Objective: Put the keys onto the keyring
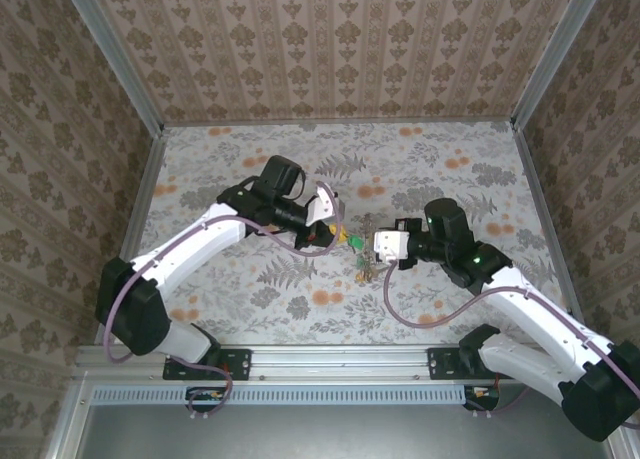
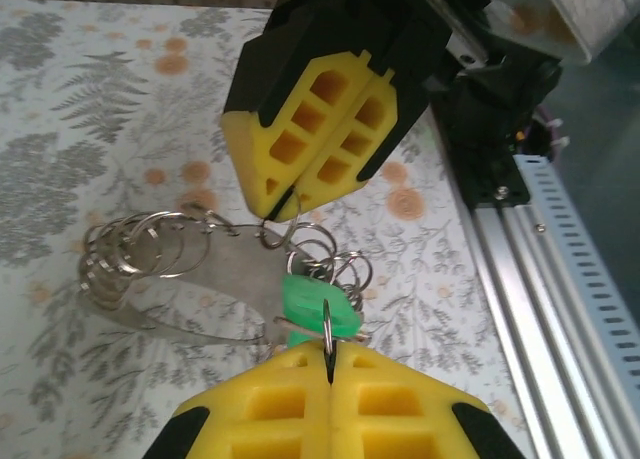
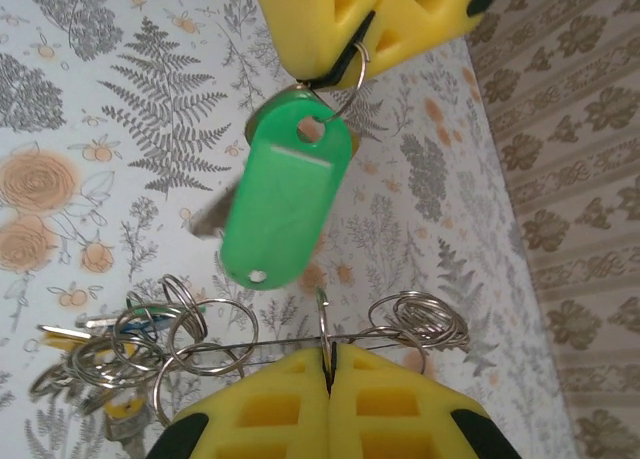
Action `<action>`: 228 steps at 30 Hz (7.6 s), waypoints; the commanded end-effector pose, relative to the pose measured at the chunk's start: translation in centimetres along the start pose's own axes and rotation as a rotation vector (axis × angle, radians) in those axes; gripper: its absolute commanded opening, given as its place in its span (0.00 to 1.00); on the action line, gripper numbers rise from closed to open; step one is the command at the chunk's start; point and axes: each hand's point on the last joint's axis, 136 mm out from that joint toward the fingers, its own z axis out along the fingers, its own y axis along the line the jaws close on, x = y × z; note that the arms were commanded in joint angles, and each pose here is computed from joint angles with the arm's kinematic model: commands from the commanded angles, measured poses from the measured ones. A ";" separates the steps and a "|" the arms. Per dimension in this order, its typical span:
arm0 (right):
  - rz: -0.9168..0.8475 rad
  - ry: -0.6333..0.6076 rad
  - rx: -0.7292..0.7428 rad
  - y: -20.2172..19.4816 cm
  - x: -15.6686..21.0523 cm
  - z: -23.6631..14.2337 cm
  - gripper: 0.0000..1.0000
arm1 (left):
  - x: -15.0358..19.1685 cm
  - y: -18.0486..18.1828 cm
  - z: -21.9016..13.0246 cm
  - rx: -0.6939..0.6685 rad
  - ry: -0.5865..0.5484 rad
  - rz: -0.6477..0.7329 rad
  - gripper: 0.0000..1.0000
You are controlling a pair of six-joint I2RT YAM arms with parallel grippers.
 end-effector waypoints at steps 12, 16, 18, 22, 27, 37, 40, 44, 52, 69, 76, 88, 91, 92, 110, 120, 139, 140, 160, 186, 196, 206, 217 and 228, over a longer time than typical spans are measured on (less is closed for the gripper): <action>-0.406 -0.022 0.164 -2.3 -1.4 0.4 0.00 | -1.7 -1.5 2.0 0.201 -0.053 -0.112 0.00; -0.498 0.003 0.186 -2.5 -1.4 0.5 0.00 | -1.8 -1.1 2.4 0.220 -0.063 -0.152 0.00; -0.523 0.010 0.204 -2.9 -1.5 0.4 0.00 | -1.8 -0.8 2.7 0.226 -0.071 -0.170 0.00; -0.548 0.009 0.204 -3.0 -1.7 0.3 0.00 | -1.7 0.4 2.9 0.199 -0.077 -0.209 0.00; -0.569 0.003 0.198 -2.9 -1.9 0.3 0.00 | -1.9 1.2 2.6 0.198 -0.100 -0.243 0.00; -0.643 0.014 0.199 -2.4 -1.9 0.2 0.00 | -1.3 1.8 2.8 0.223 -0.091 -0.334 0.00; -0.664 0.022 0.213 -2.6 -1.9 0.2 0.00 | -0.8 1.9 3.0 0.230 -0.081 -0.357 0.00; -0.725 0.063 0.248 -3.0 -1.5 0.3 0.00 | -0.5 1.8 2.9 0.236 -0.079 -0.372 0.00; -0.780 0.088 0.294 -4.0 -1.8 -0.1 0.00 | -0.4 1.8 2.3 0.241 -0.088 -0.385 0.00; -0.794 0.038 0.271 -3.4 -3.2 -0.1 0.00 | -0.1 3.0 2.1 0.183 -0.072 -0.406 0.00; -0.825 0.031 0.273 -3.4 -3.8 0.0 0.00 | 0.1 3.3 2.4 0.191 -0.064 -0.439 0.00; -0.861 0.031 0.283 -3.7 -4.7 0.0 0.00 | 0.1 2.8 2.8 0.231 -0.060 -0.468 0.00; -0.855 0.029 0.288 -3.9 -4.8 0.0 0.00 | 0.4 2.7 2.7 0.231 -0.052 -0.468 0.00; -0.856 0.029 0.290 -3.9 -4.9 0.0 0.00 | 0.5 2.6 2.7 0.232 -0.048 -0.466 0.00; -0.822 0.043 0.275 -4.4 -5.0 0.1 0.00 | -0.4 1.0 2.6 0.284 -0.076 -0.454 0.00; -0.818 0.043 0.297 -4.9 -5.2 -0.2 0.00 | 0.3 0.6 2.6 0.289 -0.043 -0.484 0.00; -0.810 0.016 0.288 -4.9 -6.0 -0.4 0.00 | 1.4 2.0 1.9 0.182 -0.008 -0.477 0.00; -0.802 0.020 0.275 -4.7 -5.8 -0.3 0.00 | 1.0 1.9 1.7 0.183 -0.026 -0.454 0.00; -0.315 -0.062 -0.105 -0.3 -5.2 -0.6 0.00 | -2.3 -1.6 -3.2 0.201 -0.169 -0.280 0.00; -0.352 -0.021 -0.087 -1.4 -4.6 -0.4 0.00 | -2.4 -0.6 0.1 0.392 -0.137 -0.636 0.00; -0.529 0.035 -0.050 -2.2 -4.4 -0.9 0.00 | -2.4 -0.8 0.5 0.443 -0.117 -0.729 0.00; -0.587 0.037 -0.014 -2.7 -4.8 -0.8 0.00 | -2.9 -1.7 0.5 0.504 -0.125 -0.747 0.00; -0.643 0.008 0.017 -2.7 -5.9 -1.2 0.00 | -1.6 -1.4 1.1 0.481 -0.080 -0.798 0.00; -0.663 -0.003 0.000 -2.2 -6.5 -1.1 0.00 | -0.8 -0.9 1.5 0.440 -0.041 -0.837 0.00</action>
